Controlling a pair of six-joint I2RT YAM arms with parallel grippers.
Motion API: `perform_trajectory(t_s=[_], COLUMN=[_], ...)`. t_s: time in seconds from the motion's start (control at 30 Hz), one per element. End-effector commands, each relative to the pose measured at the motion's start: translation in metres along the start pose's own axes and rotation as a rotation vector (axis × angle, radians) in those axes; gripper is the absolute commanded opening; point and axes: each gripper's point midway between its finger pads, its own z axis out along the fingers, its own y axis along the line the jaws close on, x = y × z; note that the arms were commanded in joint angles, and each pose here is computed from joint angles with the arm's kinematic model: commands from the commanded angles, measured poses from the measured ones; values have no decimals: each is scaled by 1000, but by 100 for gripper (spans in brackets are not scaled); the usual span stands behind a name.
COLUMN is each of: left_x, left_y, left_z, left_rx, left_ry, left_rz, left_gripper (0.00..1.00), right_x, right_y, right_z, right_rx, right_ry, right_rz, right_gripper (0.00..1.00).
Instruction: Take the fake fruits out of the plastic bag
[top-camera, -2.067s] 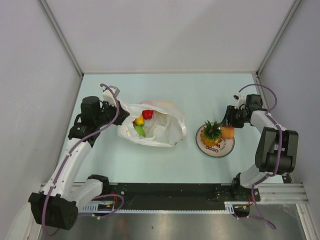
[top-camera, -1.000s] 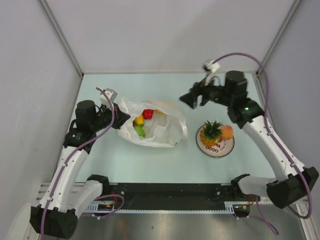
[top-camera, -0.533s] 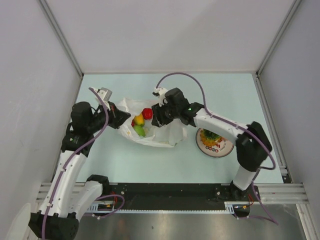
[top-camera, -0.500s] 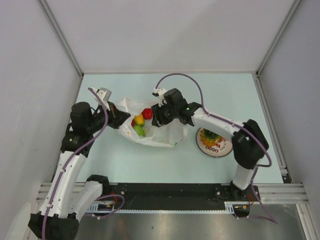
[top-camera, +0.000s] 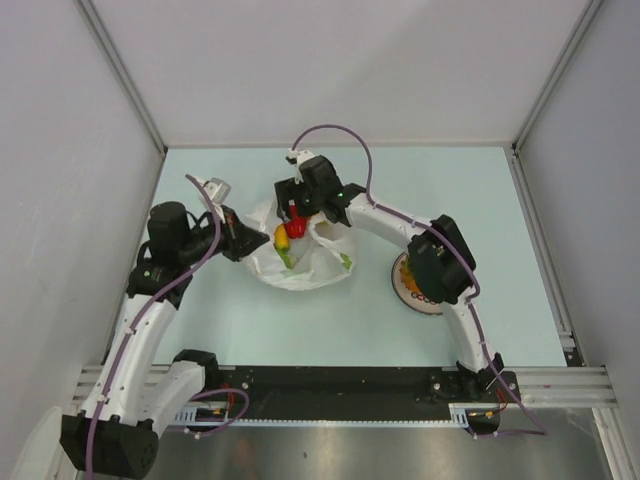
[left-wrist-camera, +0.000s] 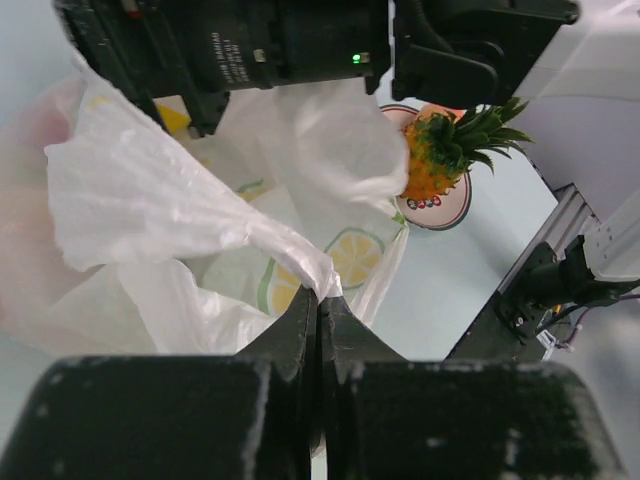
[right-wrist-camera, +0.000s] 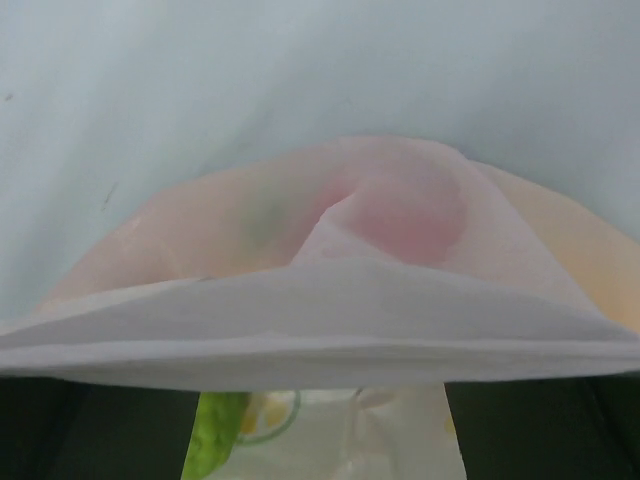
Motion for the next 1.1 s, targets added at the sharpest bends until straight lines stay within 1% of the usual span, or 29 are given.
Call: perform_trajectory(t_s=[0.0, 0.07, 0.2, 0.23, 0.33, 0.57, 0.6, 0.63, 0.7, 0.73, 0.77, 0.83, 0.9, 0.93, 0.97, 1.07], left_x=[1, 1, 0, -1, 0, -5, -6, -7, -7, -7, -7, -7, -9, -10, -12, -21], left_y=[-4, -1, 6, 6, 10, 16, 17, 17, 20, 20, 20, 20, 19, 19, 18, 17], left_z=[1, 2, 4, 4, 4, 5, 5, 5, 5, 6, 6, 6, 7, 7, 7, 7], left_rx=[36, 28, 1, -2, -22, -52, -57, -59, -69, -68, -66, -64, -59, -59, -58, -53], left_ry=[29, 38, 43, 42, 39, 24, 19, 13, 8, 4, 2, -6, -18, -23, -30, -55], left_rz=[4, 4, 13, 21, 25, 35, 39, 45, 46, 50, 51, 55, 64, 68, 70, 85], left_gripper=[1, 0, 0, 0, 0, 0, 0, 0, 0, 0, 0, 0, 0, 0, 0, 1], right_x=[4, 6, 9, 10, 11, 14, 16, 15, 12, 8, -5, -18, -29, -30, -33, -18], right_y=[-26, -29, -33, -33, -31, -38, -41, -42, -43, -43, -37, -23, -8, 0, 7, 27], right_z=[37, 53, 62, 61, 55, 40, 39, 35, 27, 22, 8, -8, -31, -39, -54, -75], right_rx=[112, 119, 156, 153, 140, 125, 107, 100, 67, 56, 32, -35, -79, -100, -120, -200], right_ry=[-15, -14, -11, -10, -6, 11, 21, 22, 30, 26, 6, -9, -19, -11, -2, 61], right_rz=[23, 1, -24, -25, -23, -68, -77, -97, -84, -76, -77, -86, -113, -120, -113, -31], right_gripper=[91, 91, 93, 97, 100, 99, 86, 77, 61, 59, 59, 60, 52, 52, 52, 60])
